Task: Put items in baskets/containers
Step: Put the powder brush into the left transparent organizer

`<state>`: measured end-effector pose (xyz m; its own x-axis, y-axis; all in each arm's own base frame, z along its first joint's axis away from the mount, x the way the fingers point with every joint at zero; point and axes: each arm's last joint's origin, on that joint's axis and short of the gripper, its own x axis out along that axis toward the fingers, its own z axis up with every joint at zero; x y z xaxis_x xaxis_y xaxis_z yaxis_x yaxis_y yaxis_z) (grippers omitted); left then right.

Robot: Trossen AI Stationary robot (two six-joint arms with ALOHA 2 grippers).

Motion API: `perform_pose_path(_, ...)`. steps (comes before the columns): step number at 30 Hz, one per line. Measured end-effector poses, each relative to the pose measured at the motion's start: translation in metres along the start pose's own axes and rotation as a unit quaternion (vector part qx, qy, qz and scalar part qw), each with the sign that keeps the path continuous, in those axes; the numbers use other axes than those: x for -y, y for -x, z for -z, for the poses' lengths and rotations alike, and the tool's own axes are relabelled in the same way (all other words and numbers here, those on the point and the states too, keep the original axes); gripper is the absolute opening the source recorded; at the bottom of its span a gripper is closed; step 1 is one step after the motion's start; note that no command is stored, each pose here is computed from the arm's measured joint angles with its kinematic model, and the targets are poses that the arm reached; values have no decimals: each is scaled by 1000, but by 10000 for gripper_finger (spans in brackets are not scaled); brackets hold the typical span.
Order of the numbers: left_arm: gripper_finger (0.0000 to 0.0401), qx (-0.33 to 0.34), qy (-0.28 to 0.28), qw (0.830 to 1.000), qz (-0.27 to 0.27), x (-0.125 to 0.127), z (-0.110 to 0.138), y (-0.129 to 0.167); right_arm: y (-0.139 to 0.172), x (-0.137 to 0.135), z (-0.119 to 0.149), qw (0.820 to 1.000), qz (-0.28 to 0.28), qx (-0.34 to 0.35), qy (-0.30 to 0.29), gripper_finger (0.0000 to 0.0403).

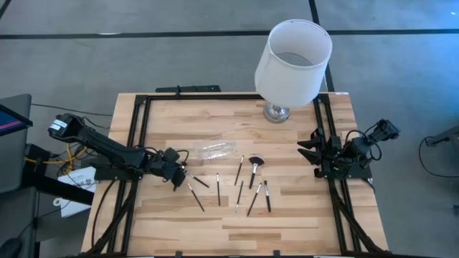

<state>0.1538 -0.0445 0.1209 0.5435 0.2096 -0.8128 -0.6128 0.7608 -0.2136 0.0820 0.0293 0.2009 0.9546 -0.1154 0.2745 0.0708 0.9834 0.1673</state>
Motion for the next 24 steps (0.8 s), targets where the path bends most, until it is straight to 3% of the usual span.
perform_pose_path(12, 154, 20, 9, 999, -47, -13, 6, -12, 0, 0, 0, 1000, 0, 0, 0, 115)
perform_pose_path(18, 154, 57, 21, 997, -41, -14, 10, -16, 0, 0, 0, 1000, 0, 0, 0, 115)
perform_pose_path(21, 140, 65, 18, 997, -47, -14, 10, -16, 0, 0, 0, 1000, 0, 0, 0, 115)
perform_pose_path(24, 100, 68, 14, 996, -57, -15, 11, -17, 0, 0, 0, 1000, 0, -1, 1, 115)
